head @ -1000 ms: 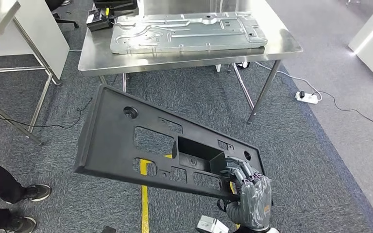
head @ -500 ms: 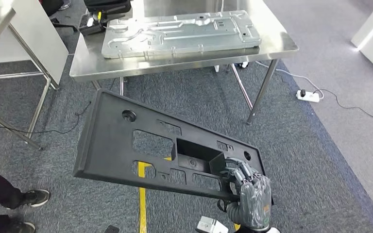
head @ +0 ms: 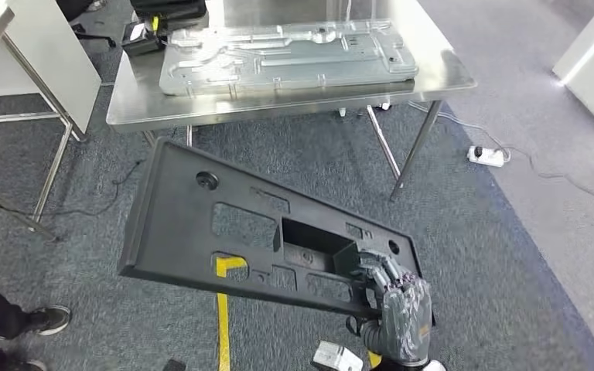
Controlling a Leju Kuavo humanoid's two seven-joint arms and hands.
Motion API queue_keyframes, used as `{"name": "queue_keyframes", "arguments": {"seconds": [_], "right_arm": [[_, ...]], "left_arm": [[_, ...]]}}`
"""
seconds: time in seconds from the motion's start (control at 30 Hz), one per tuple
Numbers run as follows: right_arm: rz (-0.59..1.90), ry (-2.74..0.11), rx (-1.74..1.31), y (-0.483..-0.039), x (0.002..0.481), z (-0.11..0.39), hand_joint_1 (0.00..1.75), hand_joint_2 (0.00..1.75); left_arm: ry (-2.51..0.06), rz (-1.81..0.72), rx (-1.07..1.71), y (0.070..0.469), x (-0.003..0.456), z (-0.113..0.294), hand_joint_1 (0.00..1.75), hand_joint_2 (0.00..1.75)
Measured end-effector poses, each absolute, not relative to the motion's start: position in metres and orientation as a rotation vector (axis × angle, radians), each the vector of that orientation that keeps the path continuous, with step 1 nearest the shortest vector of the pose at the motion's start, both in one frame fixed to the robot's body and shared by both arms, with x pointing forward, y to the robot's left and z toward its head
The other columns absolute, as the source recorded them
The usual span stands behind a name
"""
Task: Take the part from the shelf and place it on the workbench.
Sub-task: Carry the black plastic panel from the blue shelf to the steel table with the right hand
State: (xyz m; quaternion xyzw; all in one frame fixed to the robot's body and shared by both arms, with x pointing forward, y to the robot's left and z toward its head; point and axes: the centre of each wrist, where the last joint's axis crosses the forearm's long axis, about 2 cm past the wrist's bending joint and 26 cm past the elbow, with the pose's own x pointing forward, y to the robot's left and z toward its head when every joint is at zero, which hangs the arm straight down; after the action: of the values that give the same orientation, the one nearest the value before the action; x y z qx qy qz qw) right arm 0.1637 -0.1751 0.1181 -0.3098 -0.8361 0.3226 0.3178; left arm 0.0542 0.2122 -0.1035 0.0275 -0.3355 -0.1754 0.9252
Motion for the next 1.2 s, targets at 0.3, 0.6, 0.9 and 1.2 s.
{"name": "queue_keyframes", "arguments": {"seconds": [0.3,0.6,0.9,1.2], "right_arm": [[0.86,-2.22,-0.83,-0.179,0.161,0.119,1.75,1.75],[0.861,-2.259,-0.866,-0.182,0.166,0.126,1.75,1.75],[0.872,-2.316,-0.892,-0.182,0.186,0.138,1.75,1.75],[0.876,-2.327,-0.898,-0.182,0.193,0.141,1.75,1.75]], "left_arm": [[-0.69,-0.362,0.054,0.212,0.055,-0.103,0.0,1.75],[-0.699,-0.373,0.052,0.212,0.06,-0.103,0.0,1.75],[-0.701,-0.394,0.048,0.214,0.063,-0.102,0.0,1.75],[-0.703,-0.406,0.041,0.212,0.064,-0.102,0.0,1.75]]}}
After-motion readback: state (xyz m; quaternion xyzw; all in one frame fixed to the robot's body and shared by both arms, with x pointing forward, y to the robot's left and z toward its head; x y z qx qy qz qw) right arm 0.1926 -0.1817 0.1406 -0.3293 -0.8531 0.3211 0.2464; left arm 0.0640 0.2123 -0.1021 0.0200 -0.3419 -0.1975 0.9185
